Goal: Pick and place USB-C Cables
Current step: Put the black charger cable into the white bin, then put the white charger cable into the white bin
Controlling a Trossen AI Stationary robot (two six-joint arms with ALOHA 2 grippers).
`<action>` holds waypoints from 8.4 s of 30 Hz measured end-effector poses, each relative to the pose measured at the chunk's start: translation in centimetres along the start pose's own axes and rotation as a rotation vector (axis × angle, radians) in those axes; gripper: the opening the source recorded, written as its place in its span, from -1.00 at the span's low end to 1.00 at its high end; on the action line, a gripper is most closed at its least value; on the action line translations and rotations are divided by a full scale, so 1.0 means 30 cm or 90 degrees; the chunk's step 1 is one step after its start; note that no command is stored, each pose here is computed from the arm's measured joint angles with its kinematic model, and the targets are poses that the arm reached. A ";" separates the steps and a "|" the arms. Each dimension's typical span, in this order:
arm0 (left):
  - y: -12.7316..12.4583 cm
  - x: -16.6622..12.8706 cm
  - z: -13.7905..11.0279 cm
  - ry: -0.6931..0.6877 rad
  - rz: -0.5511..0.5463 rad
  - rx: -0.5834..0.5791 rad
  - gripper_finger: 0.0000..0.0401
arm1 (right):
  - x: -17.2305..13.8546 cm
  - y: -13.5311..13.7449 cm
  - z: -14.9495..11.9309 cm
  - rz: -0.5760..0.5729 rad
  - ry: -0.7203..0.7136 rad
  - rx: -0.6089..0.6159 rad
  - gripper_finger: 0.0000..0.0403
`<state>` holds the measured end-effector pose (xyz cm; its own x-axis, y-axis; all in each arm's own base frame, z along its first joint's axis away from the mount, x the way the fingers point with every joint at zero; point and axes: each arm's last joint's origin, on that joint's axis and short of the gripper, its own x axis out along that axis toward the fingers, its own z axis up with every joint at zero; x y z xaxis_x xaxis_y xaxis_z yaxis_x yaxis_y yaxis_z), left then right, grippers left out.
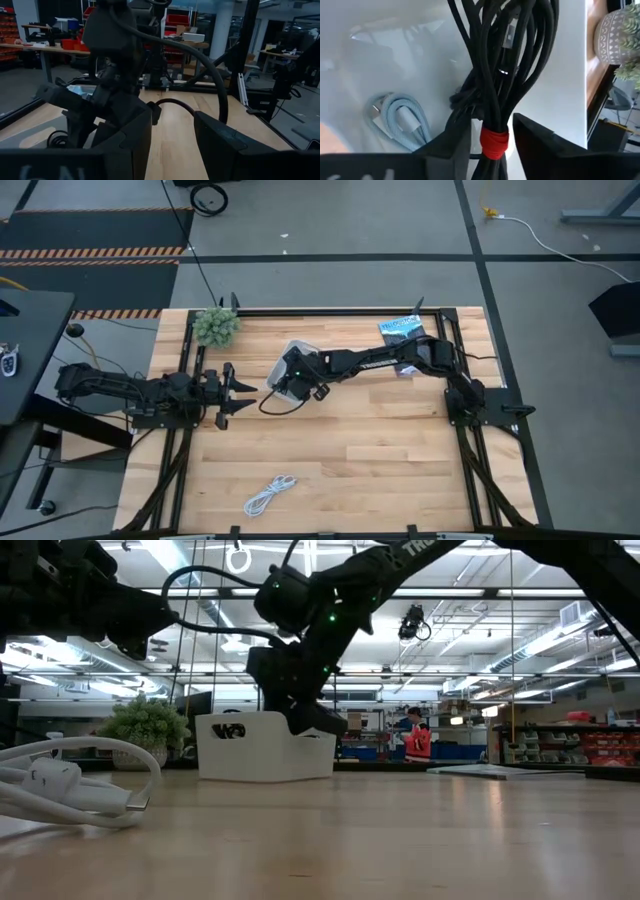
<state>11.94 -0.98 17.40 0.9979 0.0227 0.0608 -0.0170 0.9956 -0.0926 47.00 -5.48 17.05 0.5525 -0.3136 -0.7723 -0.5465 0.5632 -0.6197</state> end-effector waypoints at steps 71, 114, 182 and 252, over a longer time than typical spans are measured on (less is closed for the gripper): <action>0.000 0.000 0.000 -0.001 0.000 0.000 -0.22 | -0.707 0.313 -0.177 -0.054 -0.155 0.596 -0.22; -0.013 -0.001 0.012 -0.003 -0.076 -0.305 -0.22 | -0.790 0.836 -0.356 -0.058 -0.700 0.609 -0.22; -0.721 0.424 -0.027 0.796 0.106 -0.373 -0.23 | -0.780 0.797 -0.530 -0.249 -0.664 0.568 -0.74; -0.675 0.480 -0.027 0.776 0.158 -0.294 -0.93 | -0.786 0.788 -0.532 -0.263 -0.677 0.578 -0.74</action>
<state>26.70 -20.88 19.34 0.3932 -0.1386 -0.9090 -0.4257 0.8488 -0.3135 10.99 3.04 18.38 0.9840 -0.0948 0.1510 0.1185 0.9805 -0.1567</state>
